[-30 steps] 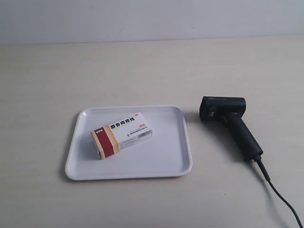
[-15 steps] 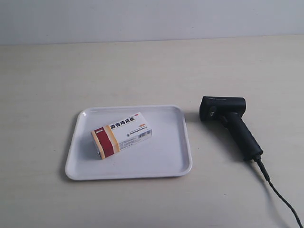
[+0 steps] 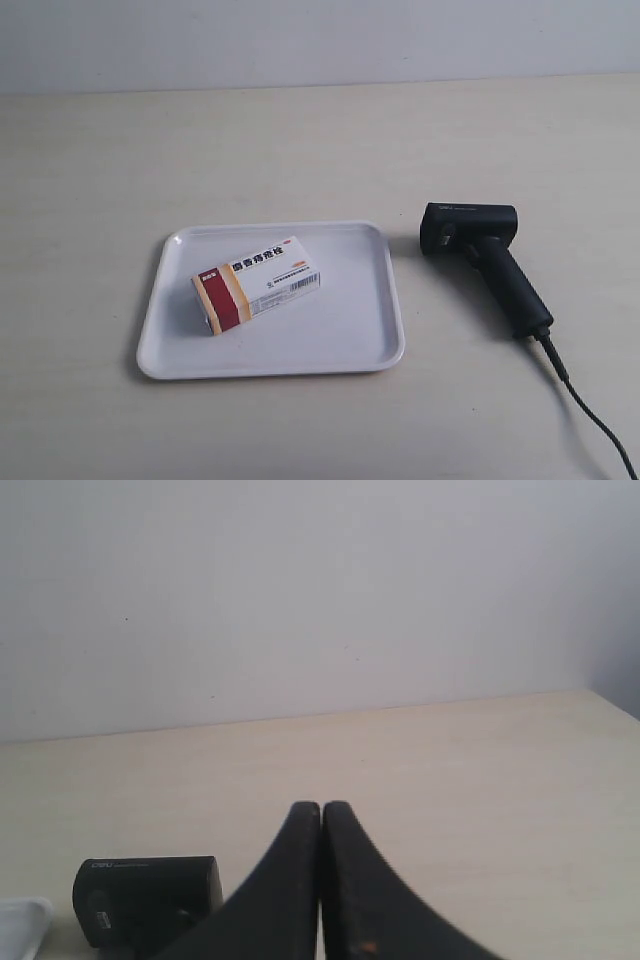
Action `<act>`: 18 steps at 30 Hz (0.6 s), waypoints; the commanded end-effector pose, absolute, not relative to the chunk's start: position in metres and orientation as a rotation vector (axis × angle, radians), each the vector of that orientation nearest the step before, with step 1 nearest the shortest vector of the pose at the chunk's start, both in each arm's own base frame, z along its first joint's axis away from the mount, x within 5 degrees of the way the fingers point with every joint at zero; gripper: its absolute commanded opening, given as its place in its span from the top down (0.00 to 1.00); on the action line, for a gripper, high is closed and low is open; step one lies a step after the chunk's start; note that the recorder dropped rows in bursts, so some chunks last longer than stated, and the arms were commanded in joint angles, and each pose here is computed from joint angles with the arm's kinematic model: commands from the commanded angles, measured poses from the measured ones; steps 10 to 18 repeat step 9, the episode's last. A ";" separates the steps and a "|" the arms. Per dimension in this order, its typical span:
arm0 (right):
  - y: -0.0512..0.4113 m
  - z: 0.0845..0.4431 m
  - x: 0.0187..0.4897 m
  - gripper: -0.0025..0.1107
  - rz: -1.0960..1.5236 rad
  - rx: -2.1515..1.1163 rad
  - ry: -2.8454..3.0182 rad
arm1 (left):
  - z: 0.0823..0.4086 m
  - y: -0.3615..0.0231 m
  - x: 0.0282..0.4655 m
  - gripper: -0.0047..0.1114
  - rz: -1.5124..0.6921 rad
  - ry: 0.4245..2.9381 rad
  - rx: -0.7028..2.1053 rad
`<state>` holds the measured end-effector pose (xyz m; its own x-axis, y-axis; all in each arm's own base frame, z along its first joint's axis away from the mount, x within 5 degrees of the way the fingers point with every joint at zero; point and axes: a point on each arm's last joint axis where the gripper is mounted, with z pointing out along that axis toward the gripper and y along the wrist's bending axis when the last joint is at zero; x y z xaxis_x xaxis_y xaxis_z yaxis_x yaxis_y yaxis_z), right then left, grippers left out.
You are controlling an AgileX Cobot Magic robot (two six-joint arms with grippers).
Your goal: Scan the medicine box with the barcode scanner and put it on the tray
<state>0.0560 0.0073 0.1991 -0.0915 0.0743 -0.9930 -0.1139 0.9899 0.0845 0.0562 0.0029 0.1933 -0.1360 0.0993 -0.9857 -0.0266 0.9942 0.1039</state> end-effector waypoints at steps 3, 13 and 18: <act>0.007 0.198 0.056 0.97 0.148 -0.033 1.656 | 0.194 0.003 0.056 0.94 0.105 1.697 0.052; 0.007 0.199 0.056 0.97 0.145 -0.034 1.645 | 0.194 0.003 0.056 0.94 0.105 1.697 0.052; 0.007 0.199 0.056 0.97 0.145 -0.034 1.645 | 0.194 0.003 0.056 0.94 0.105 1.697 0.052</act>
